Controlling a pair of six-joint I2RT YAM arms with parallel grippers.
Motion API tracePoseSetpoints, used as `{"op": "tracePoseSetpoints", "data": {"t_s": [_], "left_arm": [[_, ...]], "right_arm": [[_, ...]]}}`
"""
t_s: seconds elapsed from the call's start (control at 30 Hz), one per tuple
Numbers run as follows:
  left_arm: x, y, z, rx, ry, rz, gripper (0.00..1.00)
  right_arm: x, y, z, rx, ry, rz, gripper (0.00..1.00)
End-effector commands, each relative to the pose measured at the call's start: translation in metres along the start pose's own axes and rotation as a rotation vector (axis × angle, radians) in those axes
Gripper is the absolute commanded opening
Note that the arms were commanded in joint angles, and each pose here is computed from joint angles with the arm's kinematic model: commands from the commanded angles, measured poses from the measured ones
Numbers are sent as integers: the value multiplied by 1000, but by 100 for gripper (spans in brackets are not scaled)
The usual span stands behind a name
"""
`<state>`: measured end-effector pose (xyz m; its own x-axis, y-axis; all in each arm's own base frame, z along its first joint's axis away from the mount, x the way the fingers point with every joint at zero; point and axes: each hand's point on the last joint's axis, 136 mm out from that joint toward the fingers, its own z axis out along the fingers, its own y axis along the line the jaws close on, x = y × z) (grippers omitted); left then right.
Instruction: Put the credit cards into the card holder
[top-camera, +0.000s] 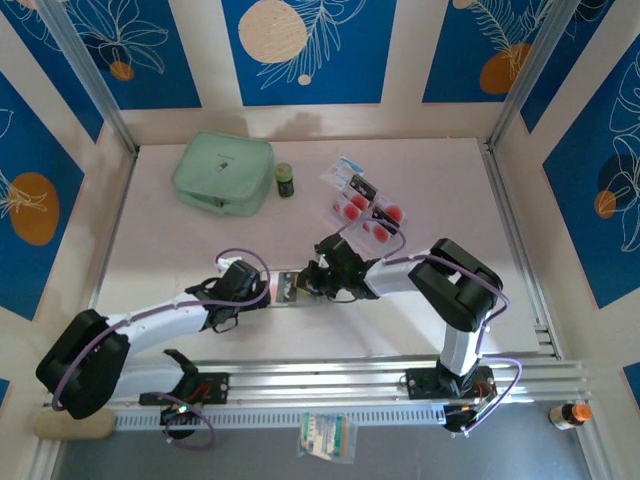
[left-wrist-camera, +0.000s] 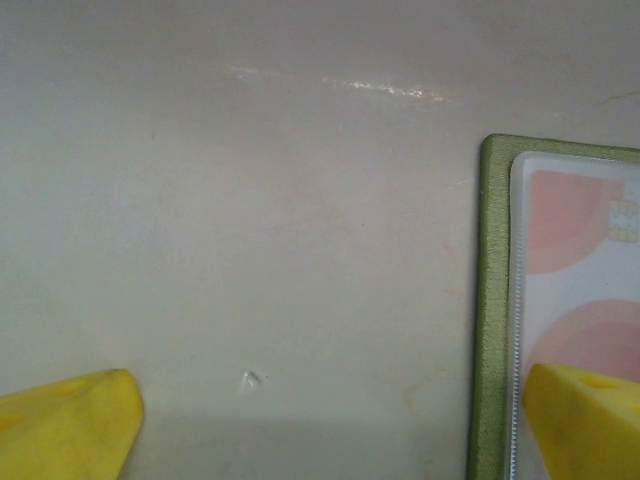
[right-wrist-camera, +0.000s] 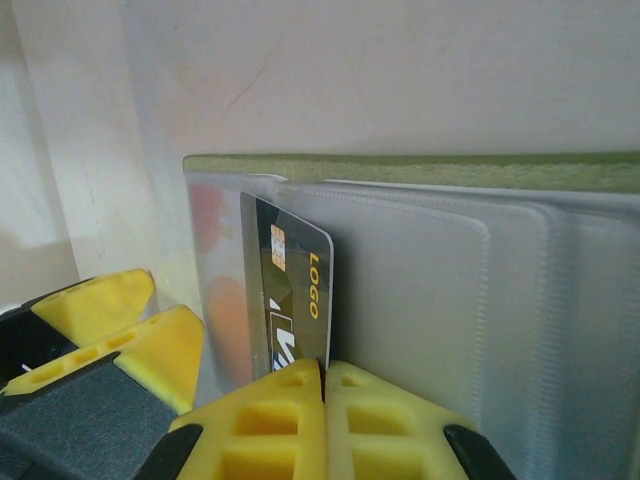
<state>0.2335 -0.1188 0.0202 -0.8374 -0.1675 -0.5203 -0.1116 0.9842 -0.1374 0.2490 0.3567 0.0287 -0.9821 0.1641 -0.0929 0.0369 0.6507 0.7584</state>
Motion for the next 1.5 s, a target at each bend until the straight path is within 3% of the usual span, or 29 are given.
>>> {"op": "tracePoseSetpoints", "data": {"t_s": [0.0,0.07,0.2,0.3,0.47,0.73,1.07,1.47], "left_arm": [[8,7,5,-24,34,-10,100],[8,6,5,-23,33,-11,100],[8,6,4,-21,31,-13,100],[7,6,4,-21,27,-15,100],[8,7,5,-22,27,-15,100],[7,7,5,-20,22,-20,100],[6,5,3,-9,18,-25,100],[-23,3,-19,7,-56,-70,100]], "right_arm": [[18,-15,9,61,96,0,0],[20,-11,10,63,129,-20,0],[20,0,1,83,192,-125,24],[12,6,-16,109,166,-192,29],[3,19,-28,131,144,-268,26],[2,24,-8,140,181,-293,11],[11,11,18,180,238,-284,5],[18,29,33,158,258,-296,4]]}}
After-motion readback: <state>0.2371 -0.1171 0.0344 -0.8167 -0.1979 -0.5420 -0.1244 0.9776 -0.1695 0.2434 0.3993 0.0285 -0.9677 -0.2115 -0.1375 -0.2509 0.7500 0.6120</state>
